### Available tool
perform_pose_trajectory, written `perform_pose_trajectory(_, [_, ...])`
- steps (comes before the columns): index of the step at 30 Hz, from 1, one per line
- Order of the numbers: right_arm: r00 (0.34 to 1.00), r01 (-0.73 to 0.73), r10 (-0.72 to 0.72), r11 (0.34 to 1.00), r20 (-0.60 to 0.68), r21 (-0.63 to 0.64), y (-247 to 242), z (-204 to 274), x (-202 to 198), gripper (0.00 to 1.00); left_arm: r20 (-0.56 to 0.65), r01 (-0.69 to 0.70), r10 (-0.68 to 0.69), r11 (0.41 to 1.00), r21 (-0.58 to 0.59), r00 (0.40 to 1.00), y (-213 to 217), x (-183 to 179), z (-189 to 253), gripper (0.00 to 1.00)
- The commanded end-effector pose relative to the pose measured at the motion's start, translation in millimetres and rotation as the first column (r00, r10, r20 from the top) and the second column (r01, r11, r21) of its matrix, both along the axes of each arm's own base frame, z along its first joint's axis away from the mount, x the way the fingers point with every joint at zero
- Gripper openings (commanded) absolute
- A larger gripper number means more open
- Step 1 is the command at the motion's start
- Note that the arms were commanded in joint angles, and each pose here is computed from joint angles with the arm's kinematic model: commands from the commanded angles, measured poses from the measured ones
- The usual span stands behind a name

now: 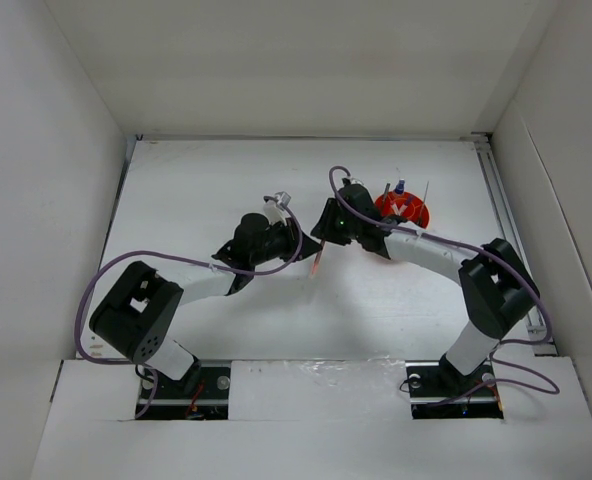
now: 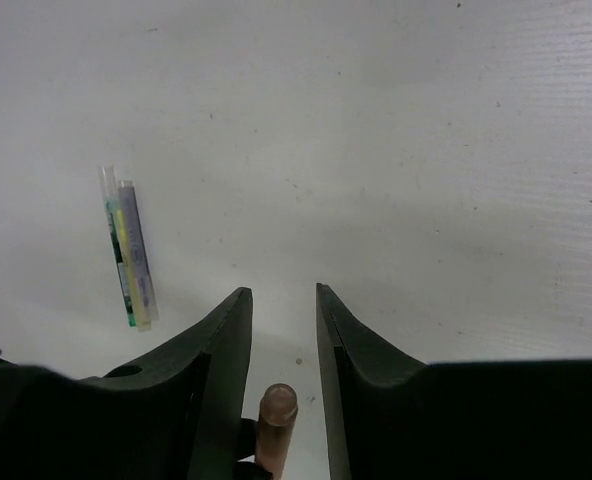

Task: Sort the stationery into containers
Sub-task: Pass the stationery from the left arm to the right

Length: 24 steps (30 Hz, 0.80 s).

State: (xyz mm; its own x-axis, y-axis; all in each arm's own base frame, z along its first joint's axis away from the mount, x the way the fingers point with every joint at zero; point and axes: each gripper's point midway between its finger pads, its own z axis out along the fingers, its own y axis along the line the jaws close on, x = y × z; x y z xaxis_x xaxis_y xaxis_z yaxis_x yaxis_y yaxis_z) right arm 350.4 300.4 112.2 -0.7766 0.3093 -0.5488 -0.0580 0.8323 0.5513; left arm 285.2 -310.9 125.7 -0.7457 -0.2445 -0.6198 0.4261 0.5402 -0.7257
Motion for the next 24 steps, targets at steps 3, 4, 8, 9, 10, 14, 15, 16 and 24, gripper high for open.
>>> perform_pose_trajectory(3, [0.999, 0.024, -0.024, 1.0, 0.027, -0.015, 3.7, 7.7, 11.4, 0.29, 0.066, -0.036, 0.04, 0.997, -0.065, 0.997, -1.3, 10.1, 24.7, 0.0])
perform_pose_trajectory(4, [0.999, 0.024, -0.024, 1.0, 0.027, -0.015, 3.7, 7.7, 11.4, 0.24, 0.059, -0.038, 0.042, 0.997, -0.07, 0.997, -1.5, 10.0, 25.0, 0.0])
perform_pose_trajectory(8, [0.999, 0.031, -0.031, 0.999, 0.025, -0.024, 3.2, 6.2, 13.4, 0.24, 0.063, -0.059, 0.063, 0.996, -0.067, 0.996, 1.7, 11.3, 25.0, 0.0])
perform_pose_trajectory(9, [0.999, 0.031, -0.031, 0.999, 0.025, -0.024, 3.2, 6.2, 13.4, 0.21, 0.063, -0.059, 0.063, 0.996, -0.067, 0.996, 1.7, 11.3, 25.0, 0.0])
perform_pose_trajectory(10, [0.999, 0.031, -0.031, 0.999, 0.017, -0.031, 2.0, 4.3, 11.9, 0.14, 0.07, -0.058, 0.063, 0.996, -0.073, 0.996, 1.9, 11.0, 28.7, 0.0])
perform_pose_trajectory(14, [0.999, 0.039, -0.038, 0.998, 0.025, -0.042, 2.5, 4.1, 11.6, 0.0, 0.054, -0.061, 0.065, 0.996, -0.071, 0.996, 1.5, 11.2, 24.7, 0.0])
perform_pose_trajectory(15, [0.999, 0.039, -0.038, 0.998, 0.025, -0.042, 2.5, 4.1, 11.6, 0.0, 0.054, -0.061, 0.065, 0.996, -0.071, 0.996, 1.5, 11.2, 24.7, 0.01])
perform_pose_trajectory(16, [0.999, 0.039, -0.038, 0.999, 0.032, -0.036, 2.5, 8.2, 11.6, 0.0, 0.054, -0.061, 0.065, 0.996, -0.071, 0.996, 1.5, 11.2, 24.7, 0.02])
perform_pose_trajectory(24, [0.998, 0.054, -0.052, 0.998, 0.04, -0.044, 0.0, 8.1, 13.8, 0.0, 0.056, -0.028, 0.032, 0.997, -0.071, 0.998, -3.7, 10.3, 24.8, 0.25])
